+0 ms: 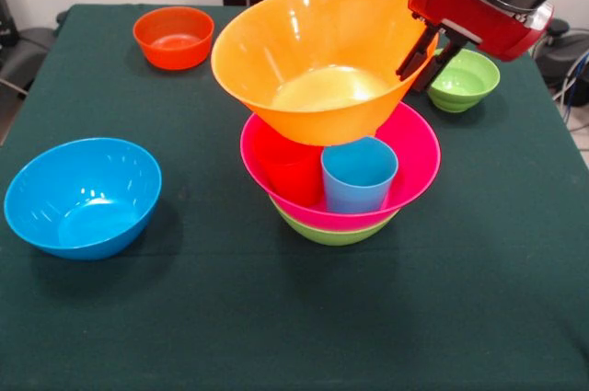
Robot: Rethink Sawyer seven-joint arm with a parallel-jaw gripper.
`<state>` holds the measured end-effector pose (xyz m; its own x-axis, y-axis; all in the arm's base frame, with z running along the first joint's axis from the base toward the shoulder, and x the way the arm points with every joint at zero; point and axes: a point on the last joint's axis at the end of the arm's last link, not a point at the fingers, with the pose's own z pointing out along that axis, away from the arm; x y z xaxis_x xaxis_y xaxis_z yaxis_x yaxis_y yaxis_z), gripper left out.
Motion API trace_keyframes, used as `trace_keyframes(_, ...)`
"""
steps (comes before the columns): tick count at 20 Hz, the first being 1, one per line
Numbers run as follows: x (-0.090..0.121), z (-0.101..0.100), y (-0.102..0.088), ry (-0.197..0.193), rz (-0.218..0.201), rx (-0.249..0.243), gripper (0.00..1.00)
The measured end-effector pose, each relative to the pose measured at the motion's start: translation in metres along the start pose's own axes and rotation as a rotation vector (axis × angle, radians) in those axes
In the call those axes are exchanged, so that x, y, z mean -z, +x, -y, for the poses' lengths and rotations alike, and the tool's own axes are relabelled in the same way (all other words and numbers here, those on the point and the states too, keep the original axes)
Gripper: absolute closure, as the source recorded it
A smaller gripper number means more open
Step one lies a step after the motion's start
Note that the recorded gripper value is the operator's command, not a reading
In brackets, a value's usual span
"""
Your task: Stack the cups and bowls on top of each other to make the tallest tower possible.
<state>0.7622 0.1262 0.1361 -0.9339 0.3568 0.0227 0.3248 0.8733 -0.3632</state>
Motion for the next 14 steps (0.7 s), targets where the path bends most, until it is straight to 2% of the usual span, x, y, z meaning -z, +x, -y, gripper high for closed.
trace_keyframes(6,-0.0038,0.0040,0.0006,0.027,0.006,0.012,1.00)
trace_keyframes(14,-0.0055,0.0037,0.0010,0.029,0.005,0.013,1.00)
